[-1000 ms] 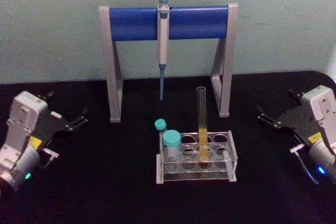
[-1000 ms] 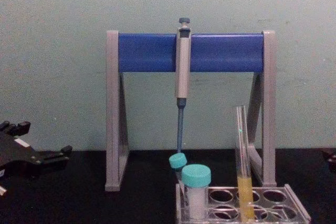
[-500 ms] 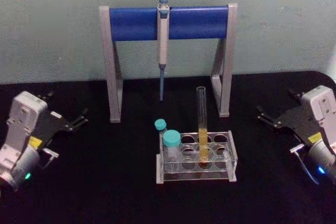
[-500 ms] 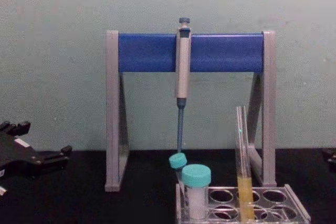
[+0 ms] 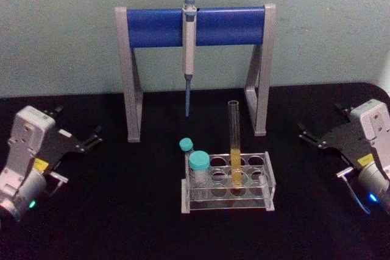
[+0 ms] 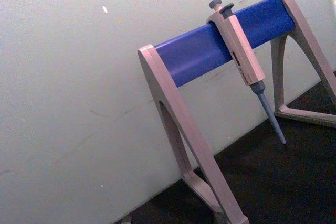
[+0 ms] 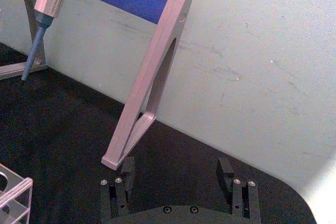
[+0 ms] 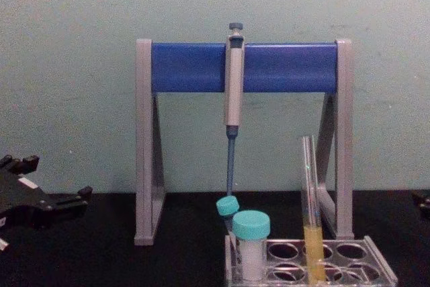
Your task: Pick up the test tube from the test tube rack, shake it, then place it back into the test tube rack.
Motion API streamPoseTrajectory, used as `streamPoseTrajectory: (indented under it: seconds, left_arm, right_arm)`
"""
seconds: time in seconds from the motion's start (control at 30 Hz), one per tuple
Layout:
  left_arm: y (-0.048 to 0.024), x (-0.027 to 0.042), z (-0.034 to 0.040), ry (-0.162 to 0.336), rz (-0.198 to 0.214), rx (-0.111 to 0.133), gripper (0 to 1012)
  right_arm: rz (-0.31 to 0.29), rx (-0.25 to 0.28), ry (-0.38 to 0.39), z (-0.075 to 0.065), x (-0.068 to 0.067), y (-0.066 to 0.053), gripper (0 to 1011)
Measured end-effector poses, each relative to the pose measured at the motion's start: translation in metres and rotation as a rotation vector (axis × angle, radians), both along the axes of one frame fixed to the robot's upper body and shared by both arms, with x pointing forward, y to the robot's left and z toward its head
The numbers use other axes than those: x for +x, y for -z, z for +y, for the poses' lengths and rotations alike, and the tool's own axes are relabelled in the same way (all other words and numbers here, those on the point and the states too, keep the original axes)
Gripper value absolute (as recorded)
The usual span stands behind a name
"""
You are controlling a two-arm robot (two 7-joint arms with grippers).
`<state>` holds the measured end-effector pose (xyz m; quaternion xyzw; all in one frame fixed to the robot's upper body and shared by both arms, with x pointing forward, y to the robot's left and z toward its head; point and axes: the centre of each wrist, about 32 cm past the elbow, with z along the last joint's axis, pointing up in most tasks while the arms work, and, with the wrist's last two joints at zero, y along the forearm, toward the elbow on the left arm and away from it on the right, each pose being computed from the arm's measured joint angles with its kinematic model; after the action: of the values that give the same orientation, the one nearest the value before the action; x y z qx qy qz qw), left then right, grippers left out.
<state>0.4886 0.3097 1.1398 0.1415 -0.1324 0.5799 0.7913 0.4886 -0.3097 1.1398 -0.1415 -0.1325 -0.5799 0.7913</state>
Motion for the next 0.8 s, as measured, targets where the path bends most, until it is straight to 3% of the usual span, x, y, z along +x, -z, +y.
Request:
streamPoseTrajectory:
  seconds: [0.8]
  left_arm:
    - [0.0000, 0.0000, 0.0000, 0.000, 0.000, 0.000, 1009]
  right_arm:
    - [-0.001, -0.001, -0.001, -0.0001, 0.0000, -0.0001, 1000]
